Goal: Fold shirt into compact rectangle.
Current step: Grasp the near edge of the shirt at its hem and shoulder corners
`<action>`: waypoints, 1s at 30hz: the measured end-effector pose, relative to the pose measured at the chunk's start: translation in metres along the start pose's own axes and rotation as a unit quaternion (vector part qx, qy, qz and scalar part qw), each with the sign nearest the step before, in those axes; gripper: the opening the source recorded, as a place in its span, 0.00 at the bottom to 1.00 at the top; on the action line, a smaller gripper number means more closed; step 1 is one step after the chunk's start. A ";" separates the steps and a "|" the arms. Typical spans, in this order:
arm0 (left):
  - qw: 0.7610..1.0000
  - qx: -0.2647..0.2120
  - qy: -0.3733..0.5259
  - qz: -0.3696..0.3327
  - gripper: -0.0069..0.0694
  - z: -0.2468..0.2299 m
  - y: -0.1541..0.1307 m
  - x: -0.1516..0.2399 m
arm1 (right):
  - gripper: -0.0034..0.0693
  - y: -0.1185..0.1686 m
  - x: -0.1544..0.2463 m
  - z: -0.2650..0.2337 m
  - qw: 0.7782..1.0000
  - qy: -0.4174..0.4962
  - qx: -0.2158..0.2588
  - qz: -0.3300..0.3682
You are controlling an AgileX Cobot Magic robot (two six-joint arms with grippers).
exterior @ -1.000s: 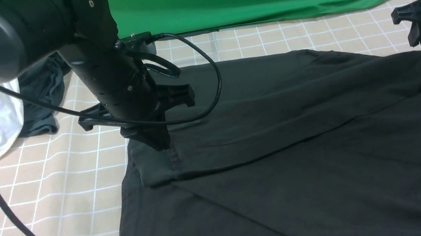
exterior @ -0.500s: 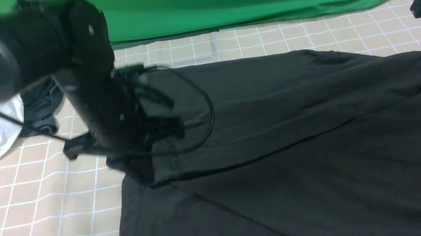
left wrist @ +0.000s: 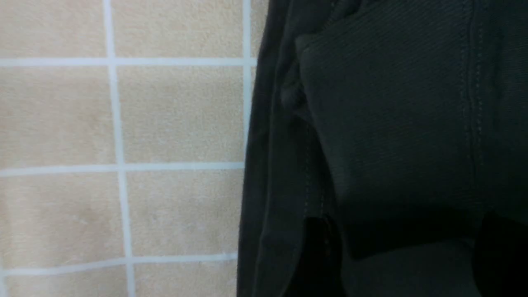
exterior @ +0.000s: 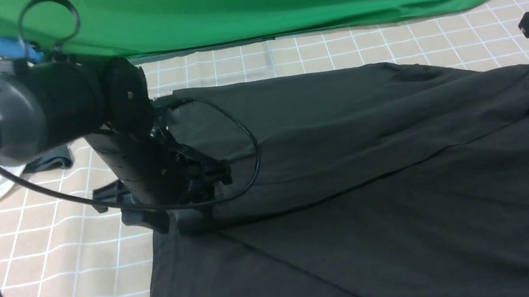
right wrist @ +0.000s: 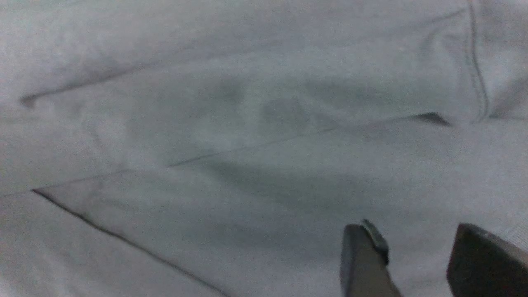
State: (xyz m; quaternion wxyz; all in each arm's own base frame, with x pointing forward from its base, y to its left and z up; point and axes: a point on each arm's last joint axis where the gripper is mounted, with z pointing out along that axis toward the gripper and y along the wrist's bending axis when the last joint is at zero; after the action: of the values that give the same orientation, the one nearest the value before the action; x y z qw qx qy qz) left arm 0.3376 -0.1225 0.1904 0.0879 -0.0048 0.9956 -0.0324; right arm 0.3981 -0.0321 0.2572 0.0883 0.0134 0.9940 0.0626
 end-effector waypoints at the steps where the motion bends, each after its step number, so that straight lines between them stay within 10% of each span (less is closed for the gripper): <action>1: 1.000 0.002 0.002 -0.002 0.74 0.003 -0.001 0.000 | 0.50 0.002 0.000 0.000 1.000 -0.001 0.000 -0.002; 7: 1.000 -0.002 0.013 -0.002 0.60 0.019 -0.001 -0.002 | 0.50 0.011 -0.001 0.002 1.000 -0.002 -0.003 -0.015; 14: 1.000 -0.007 0.027 0.000 0.15 0.013 -0.001 0.000 | 0.50 0.012 0.000 0.002 1.000 0.002 0.000 -0.026; 30: 1.000 -0.005 0.014 0.000 0.13 -0.040 0.003 0.007 | 0.55 0.002 -0.004 0.012 0.999 0.004 0.042 -0.033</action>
State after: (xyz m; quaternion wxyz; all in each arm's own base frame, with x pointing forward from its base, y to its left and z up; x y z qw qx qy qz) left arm 0.3235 -0.1173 0.2280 0.0740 -0.0046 0.9969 -0.0272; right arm 0.4044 -0.0285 0.2460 0.0854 -0.0157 0.9961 0.0181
